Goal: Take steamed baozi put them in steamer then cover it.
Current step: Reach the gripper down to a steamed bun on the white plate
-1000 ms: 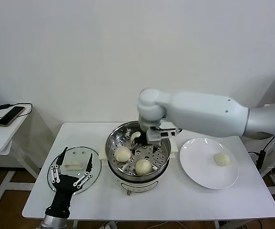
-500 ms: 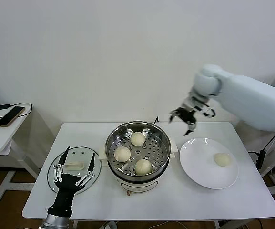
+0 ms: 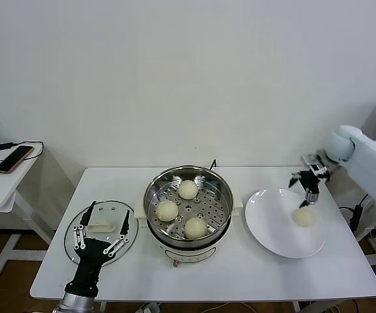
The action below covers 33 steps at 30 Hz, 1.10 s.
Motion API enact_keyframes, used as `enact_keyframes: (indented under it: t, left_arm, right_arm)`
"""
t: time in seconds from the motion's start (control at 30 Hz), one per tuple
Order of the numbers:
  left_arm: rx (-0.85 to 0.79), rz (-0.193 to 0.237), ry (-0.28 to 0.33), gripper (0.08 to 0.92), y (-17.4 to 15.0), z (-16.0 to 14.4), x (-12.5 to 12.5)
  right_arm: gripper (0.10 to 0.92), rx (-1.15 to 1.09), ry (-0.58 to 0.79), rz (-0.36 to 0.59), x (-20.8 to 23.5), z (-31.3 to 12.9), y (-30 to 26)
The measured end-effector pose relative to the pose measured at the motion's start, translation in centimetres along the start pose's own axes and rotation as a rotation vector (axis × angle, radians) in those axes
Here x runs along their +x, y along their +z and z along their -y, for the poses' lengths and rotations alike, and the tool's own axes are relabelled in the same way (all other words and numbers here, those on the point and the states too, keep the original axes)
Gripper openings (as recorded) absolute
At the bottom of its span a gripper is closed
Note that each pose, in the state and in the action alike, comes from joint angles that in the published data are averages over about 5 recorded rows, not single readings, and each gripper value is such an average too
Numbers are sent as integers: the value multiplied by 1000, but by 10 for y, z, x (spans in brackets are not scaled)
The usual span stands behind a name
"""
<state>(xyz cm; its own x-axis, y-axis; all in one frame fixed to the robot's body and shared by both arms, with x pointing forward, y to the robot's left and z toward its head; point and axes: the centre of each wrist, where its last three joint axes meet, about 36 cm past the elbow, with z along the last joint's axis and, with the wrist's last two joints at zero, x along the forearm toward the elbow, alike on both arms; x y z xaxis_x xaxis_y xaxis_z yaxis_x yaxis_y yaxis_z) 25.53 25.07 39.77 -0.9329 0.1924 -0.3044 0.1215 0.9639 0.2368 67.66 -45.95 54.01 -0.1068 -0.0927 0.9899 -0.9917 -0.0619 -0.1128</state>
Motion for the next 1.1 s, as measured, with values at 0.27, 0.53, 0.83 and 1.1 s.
enact_keyframes:
  t: [0.27,0.53,0.83,1.1]
  left_arm:
    - [-3,-4,-2,823,1,-1,2]
    - [-8,-2,-6,823,1,-3,1]
    - [-8,-5,-7,823,1,-3,1]
    - [-10,-1,-6,823,1,-4,0]
  right_arm:
    - [823,-91,-12,-24,-37,-17,27]
    - [823,-133,-2,-22,-56,-21,33]
    - [786,-155,-10,-27,-65,-23,35]
    - [662,-166,-15,-33,-55,-22,39]
